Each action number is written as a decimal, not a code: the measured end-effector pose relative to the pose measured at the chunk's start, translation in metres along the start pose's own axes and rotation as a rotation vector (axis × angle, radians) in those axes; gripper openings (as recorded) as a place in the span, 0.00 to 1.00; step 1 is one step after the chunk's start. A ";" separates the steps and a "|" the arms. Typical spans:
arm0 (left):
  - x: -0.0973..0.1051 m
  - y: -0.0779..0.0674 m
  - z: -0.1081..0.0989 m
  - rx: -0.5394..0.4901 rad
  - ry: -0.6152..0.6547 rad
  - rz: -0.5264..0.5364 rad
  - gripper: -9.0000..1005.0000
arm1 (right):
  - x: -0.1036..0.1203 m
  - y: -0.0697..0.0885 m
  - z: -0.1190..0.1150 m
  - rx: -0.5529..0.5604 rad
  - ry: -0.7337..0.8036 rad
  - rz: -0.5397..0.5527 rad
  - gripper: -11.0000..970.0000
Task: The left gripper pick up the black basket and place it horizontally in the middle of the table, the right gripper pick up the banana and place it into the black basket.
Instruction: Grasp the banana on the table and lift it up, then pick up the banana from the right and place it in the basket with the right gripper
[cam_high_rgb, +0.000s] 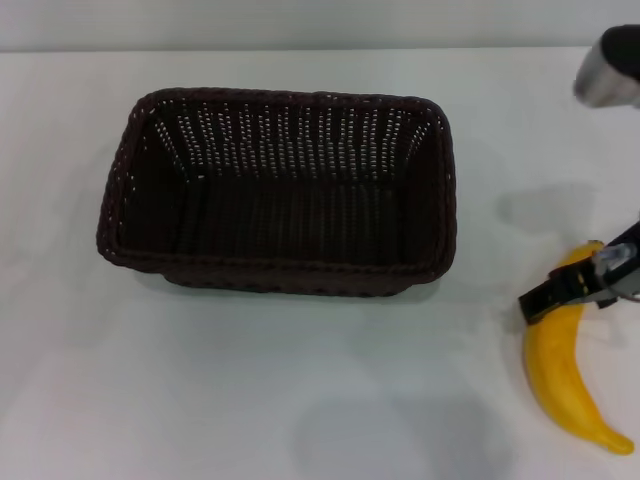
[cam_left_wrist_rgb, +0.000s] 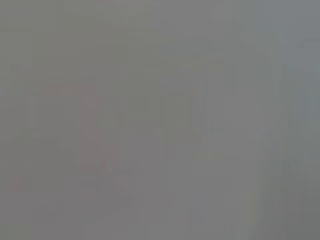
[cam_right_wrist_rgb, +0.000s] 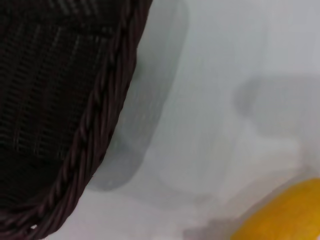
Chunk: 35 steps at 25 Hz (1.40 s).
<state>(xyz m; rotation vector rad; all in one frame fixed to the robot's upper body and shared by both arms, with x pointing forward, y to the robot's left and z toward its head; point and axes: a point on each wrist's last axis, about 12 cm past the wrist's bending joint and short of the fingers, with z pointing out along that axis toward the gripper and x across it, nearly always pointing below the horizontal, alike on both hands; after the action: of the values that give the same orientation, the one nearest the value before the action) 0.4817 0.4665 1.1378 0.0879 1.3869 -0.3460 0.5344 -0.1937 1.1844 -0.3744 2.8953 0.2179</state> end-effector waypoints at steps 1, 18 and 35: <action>0.000 0.001 0.000 -0.001 0.000 -0.001 0.87 | 0.000 0.002 0.003 0.002 0.013 -0.001 0.82; 0.000 0.000 -0.004 0.002 -0.002 0.000 0.87 | -0.004 0.008 0.036 0.049 0.106 -0.022 0.77; 0.003 -0.004 -0.010 0.003 -0.008 -0.013 0.87 | -0.020 -0.031 -0.001 0.162 -0.072 -0.061 0.52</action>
<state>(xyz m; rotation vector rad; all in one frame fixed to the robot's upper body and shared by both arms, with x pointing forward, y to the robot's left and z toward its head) 0.4718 0.4653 1.1337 0.0802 1.3799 -0.3589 0.5611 -0.2190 1.1861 -0.4160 2.8013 -0.0128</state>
